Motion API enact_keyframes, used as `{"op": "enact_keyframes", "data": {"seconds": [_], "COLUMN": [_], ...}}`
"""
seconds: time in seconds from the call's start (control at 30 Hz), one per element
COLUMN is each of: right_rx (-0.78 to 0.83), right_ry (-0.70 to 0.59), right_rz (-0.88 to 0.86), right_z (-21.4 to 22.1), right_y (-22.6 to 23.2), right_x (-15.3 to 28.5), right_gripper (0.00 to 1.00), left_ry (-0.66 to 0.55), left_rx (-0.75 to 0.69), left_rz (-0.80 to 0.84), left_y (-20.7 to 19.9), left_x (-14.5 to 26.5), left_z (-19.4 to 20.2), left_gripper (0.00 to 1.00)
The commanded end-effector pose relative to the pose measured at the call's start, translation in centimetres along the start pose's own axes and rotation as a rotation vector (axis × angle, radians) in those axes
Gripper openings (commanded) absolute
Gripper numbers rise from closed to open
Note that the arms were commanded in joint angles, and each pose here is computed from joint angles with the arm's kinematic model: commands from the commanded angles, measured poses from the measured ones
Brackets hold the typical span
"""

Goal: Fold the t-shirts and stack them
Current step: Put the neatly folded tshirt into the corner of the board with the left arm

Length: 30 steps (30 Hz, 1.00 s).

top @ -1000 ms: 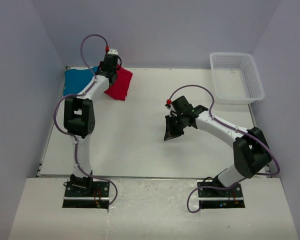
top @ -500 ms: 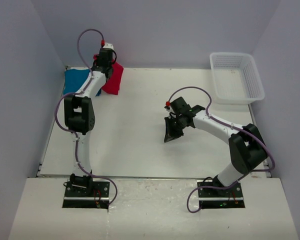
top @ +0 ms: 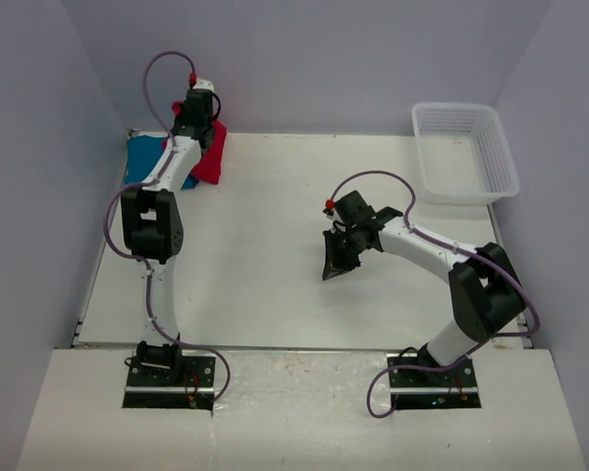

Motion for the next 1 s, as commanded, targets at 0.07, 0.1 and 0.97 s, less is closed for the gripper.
{"op": "enact_keyframes", "data": {"seconds": [0.07,0.1,0.97], "right_rx": [0.011,0.011,0.014], "right_ry": [-0.002,0.002,0.024], "right_rz": [0.005,0.004,0.0], "right_z": [0.0,0.1,0.2], "right_y": [-0.2,-0.1,-0.3], "right_x": [-0.5,-0.6,-1.2], "right_gripper": [0.0,0.0,0.0], "left_ry": [-0.12,-0.12,-0.159], "left_rx": [0.056,0.056,0.082], "left_rz": [-0.052,-0.052,-0.107], "left_y": [3.3,3.3,5.7], "left_x": [2.5,2.5,4.6], "left_z": [-5.8,-5.8,-7.0], "left_gripper": [0.0,0.0,0.0]}}
Point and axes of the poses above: each gripper's point midway between its finger pads, its own x axis back along the fingers, its own y axis along the line the jaws close on, z = x × y, the point moved 2 cm from there along x, back along the fingers, and after that the axes turned 10 degrees about x, right-handed, at the moved point
